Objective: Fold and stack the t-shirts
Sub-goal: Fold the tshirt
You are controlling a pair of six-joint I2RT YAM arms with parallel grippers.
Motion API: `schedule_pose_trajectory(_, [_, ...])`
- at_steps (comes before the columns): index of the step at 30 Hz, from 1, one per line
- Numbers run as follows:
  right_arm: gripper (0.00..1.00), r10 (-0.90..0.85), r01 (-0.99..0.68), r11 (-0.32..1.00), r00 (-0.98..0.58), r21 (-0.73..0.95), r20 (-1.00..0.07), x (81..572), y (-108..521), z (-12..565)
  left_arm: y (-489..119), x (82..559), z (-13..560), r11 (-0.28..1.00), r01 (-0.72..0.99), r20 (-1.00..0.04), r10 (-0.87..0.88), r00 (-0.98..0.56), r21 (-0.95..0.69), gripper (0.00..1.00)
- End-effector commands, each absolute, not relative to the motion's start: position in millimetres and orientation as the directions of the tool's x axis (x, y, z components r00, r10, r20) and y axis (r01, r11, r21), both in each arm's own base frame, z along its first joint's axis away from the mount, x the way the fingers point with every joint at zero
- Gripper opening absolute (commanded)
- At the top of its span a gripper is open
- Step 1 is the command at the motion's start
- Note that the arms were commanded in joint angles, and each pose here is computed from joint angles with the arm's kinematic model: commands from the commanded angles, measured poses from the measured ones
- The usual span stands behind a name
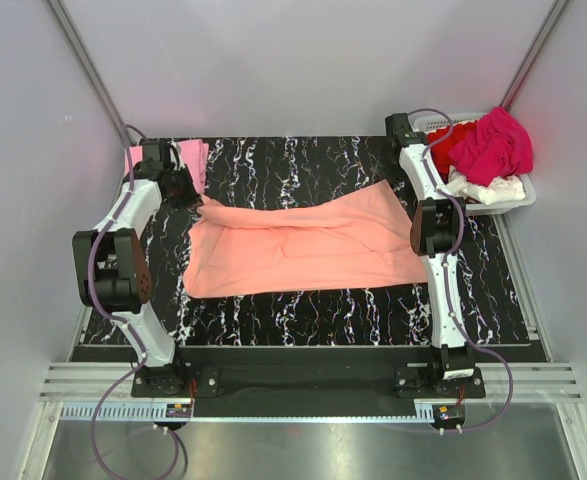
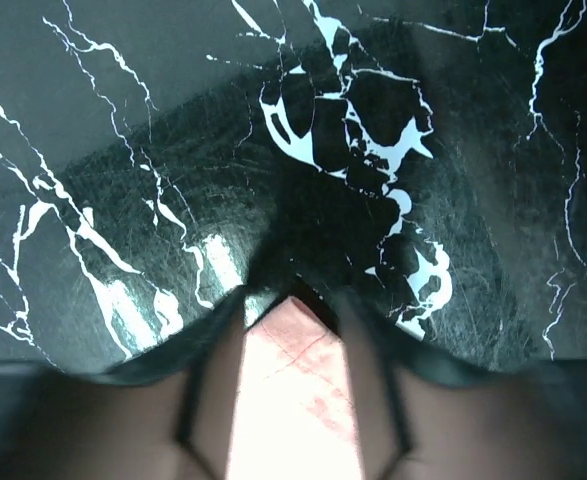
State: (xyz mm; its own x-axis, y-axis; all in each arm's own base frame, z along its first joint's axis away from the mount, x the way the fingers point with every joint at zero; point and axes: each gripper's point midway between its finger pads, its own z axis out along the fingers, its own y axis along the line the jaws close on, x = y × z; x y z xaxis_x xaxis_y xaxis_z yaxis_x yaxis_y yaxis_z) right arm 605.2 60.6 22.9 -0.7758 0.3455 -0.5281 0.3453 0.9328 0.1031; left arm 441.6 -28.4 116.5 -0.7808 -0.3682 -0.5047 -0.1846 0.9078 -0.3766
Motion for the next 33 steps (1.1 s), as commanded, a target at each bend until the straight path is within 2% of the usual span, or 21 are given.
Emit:
schedule_pose_trajectory(1, [0.47,0.327,0.322,0.941,-0.782,0.106,-0.530,609.5,67.5,12.5,-28.7,453.9,133.3,0.911,-0.150,-0.545,-0.355,-0.759,-0.385,0.01])
schedule_pose_trajectory(3, [0.32,0.323,0.321,0.942,-0.791,0.097,-0.520,607.1,67.8,5.4,-28.9,453.8,132.7,0.911,-0.148,-0.544,-0.354,-0.761,-0.385,0.01])
schedule_pose_trajectory(4, [0.19,0.324,0.320,0.942,-0.793,0.100,-0.516,606.3,70.2,3.8,-28.7,453.9,132.4,0.911,-0.150,-0.543,-0.354,-0.761,-0.384,0.01])
schedule_pose_trajectory(7, [0.00,0.329,0.323,0.941,-0.798,0.102,-0.506,602.5,71.8,-0.8,-27.2,456.0,129.3,0.911,-0.156,-0.541,-0.357,-0.761,-0.381,0.01])
schedule_pose_trajectory(11, [0.00,0.318,0.318,0.944,-0.803,0.091,-0.504,597.9,70.0,3.7,-31.7,465.5,127.5,0.901,-0.154,-0.530,-0.369,-0.763,-0.406,0.01])
schedule_pose_trajectory(16, [0.00,0.328,0.320,0.940,-0.754,0.118,-0.569,607.1,67.9,45.2,-40.1,482.9,129.0,0.869,-0.163,-0.514,-0.417,-0.750,-0.467,0.02])
schedule_pose_trajectory(24, [0.00,0.367,0.357,0.921,-0.661,0.156,-0.655,616.3,50.9,105.4,-65.5,540.7,158.6,0.884,-0.037,-0.576,-0.335,-0.746,-0.466,0.02])
schedule_pose_trajectory(33, [0.00,0.415,0.426,0.887,-0.565,0.179,-0.713,613.6,13.2,153.9,-88.1,573.9,170.4,0.871,0.104,-0.637,-0.265,-0.724,-0.481,0.06])
